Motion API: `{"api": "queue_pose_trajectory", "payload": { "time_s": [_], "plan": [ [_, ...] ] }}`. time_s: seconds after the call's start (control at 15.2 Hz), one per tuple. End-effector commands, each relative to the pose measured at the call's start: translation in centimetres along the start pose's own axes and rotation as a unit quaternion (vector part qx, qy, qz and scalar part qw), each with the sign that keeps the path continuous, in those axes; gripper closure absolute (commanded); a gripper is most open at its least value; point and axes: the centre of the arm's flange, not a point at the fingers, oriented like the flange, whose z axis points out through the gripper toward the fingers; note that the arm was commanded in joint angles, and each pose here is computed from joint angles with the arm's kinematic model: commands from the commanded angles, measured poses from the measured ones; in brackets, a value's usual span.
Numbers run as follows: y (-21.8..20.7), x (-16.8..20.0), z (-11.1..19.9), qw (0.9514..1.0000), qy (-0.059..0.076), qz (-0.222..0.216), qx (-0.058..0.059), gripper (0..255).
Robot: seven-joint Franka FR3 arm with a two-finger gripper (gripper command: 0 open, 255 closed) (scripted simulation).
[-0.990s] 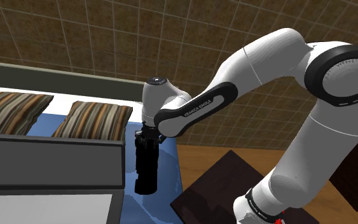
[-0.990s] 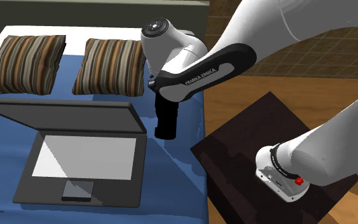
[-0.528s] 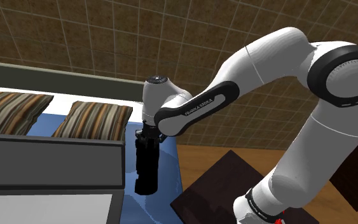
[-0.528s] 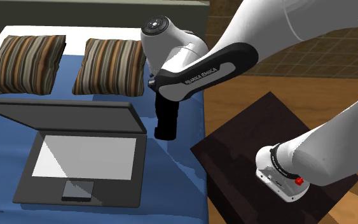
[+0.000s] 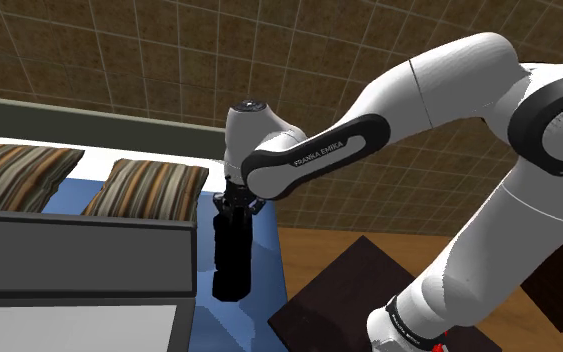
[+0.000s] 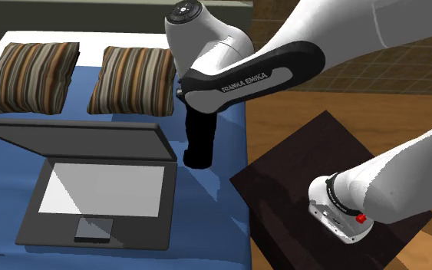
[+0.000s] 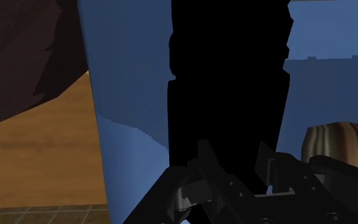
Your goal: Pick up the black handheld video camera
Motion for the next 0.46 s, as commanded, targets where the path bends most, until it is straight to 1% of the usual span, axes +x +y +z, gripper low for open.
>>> {"api": "queue_pose_trajectory", "payload": {
  "time_s": [0.0, 0.26, 0.4],
  "plan": [
    [0.0, 0.0, -1.2, 1.0, 0.001, 0.0, 0.001, 255],
    [0.1, 0.0, -3.3, 1.0, 0.001, 0.0, 0.001, 255],
    [0.1, 0.0, -3.4, 1.0, 0.001, 0.0, 0.001, 255]
  ]
}}
